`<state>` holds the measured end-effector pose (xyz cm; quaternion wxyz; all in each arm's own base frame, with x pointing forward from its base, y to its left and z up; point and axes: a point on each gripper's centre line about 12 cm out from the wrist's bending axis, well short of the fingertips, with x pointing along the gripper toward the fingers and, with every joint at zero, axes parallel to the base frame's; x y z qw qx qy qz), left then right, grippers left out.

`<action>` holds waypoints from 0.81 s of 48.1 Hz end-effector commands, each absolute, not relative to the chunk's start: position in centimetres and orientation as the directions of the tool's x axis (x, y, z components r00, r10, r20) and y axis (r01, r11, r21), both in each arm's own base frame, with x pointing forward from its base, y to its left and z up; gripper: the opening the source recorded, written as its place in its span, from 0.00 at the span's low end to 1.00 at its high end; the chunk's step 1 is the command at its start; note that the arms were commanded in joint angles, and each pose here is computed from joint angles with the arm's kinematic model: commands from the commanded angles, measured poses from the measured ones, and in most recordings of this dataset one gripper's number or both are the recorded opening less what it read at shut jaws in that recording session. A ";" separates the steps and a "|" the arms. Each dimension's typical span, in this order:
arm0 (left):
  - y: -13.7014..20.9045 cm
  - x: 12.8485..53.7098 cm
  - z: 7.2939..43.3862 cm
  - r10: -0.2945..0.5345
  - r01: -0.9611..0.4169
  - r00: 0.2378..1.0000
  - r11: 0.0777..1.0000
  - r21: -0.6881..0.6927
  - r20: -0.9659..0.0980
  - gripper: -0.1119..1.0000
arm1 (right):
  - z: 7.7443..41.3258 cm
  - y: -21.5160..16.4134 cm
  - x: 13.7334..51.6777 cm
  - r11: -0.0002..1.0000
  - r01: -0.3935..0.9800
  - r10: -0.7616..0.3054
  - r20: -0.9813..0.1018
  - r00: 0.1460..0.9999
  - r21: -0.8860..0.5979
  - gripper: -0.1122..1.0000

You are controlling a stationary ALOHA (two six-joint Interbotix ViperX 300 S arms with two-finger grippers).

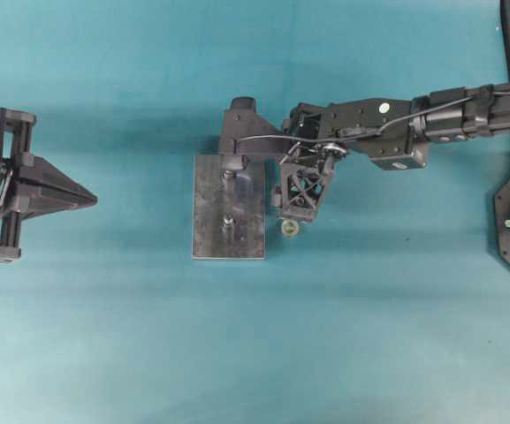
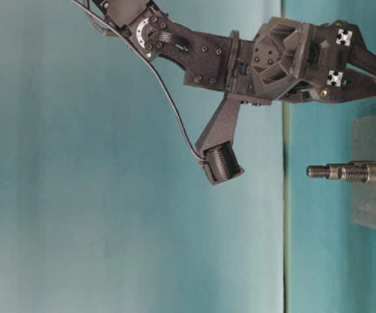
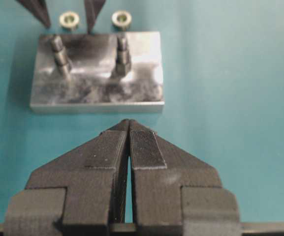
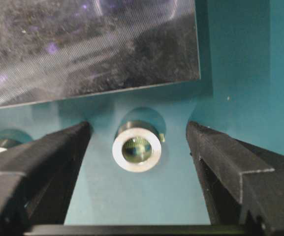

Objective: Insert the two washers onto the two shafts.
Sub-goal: 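Close the right gripper on the upper washer and lift it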

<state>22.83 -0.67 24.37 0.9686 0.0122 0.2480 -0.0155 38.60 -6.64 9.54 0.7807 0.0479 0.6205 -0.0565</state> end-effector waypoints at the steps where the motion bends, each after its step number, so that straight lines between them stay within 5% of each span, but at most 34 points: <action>1: -0.7 23.0 25.0 -0.025 0.038 0.887 0.999 0.019 -0.461 0.10 | 10.8 -7.0 38.9 0.990 0.144 -0.039 -0.968 0.248 -0.003 0.88; 27: -0.7 23.1 25.1 -0.026 0.038 0.892 0.999 0.017 -0.451 0.10 | 10.8 -7.0 38.5 0.989 0.147 -0.034 -0.974 0.223 -0.001 0.85; 39: -0.7 23.1 25.1 -0.026 0.037 0.893 0.999 0.018 -0.450 0.10 | 10.8 -6.7 38.6 0.990 0.138 -0.031 -0.975 0.222 0.000 0.51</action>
